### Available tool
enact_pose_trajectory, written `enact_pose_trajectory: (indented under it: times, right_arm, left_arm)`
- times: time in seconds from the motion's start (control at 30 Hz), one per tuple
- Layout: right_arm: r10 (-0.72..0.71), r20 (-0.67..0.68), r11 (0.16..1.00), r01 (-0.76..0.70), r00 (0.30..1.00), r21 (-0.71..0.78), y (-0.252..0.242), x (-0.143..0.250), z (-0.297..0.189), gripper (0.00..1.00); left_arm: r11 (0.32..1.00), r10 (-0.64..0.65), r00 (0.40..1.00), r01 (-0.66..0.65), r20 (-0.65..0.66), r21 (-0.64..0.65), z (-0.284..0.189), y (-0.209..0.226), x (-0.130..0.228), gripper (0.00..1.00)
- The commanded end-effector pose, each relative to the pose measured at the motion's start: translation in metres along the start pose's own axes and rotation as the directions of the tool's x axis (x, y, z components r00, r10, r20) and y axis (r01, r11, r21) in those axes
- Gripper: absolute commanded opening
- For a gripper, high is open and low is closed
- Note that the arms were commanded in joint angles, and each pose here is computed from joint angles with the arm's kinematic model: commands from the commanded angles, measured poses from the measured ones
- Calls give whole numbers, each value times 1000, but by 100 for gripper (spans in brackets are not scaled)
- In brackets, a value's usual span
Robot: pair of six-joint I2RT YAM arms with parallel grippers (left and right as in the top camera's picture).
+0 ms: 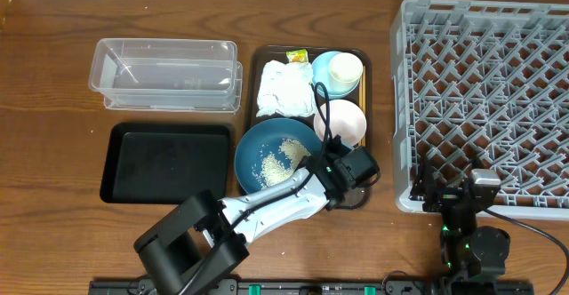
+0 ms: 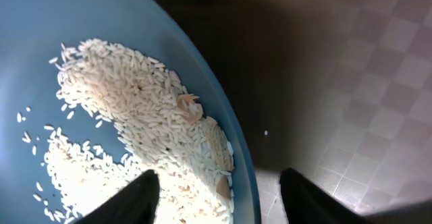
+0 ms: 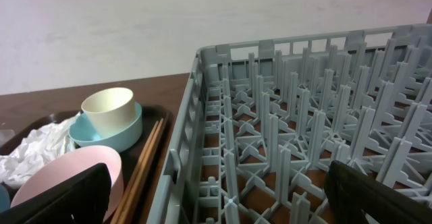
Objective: Sort waste into correct bins and load items into the dishwasher rack
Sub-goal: 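Reach the left gripper to the blue rice bowl and grasp its rim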
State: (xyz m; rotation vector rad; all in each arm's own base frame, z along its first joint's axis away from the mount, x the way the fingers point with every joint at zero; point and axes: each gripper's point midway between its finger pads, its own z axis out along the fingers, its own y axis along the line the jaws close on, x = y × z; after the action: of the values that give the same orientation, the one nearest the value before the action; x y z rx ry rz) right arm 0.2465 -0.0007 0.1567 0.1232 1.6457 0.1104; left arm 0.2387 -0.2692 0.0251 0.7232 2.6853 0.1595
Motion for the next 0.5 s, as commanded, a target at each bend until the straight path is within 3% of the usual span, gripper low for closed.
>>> enact_pose_trajectory:
  times: [0.0,0.1,0.3,0.47]
  right_arm:
    - [-13,-1,1000,13,1000,12,-3,1,0,99]
    - [-13,-1,1000,13,1000,12,-3,1,0,99]
    - [-13,-1,1000,13,1000,12,-3,1,0,99]
    - [-13,-1,1000,13,1000,12,-3,1,0,99]
  left_arm:
    - [1000,-9,1000,9,25,-7,-3,0,-11,50]
    - [1000,-9,1000,9,25,-7,-3,0,-11,40]
    - [1000,-12,999,12,37,-1,-6,-2,-15,34]
    - [1000,-11,998,10,62,14,-16,-8,-25,21]
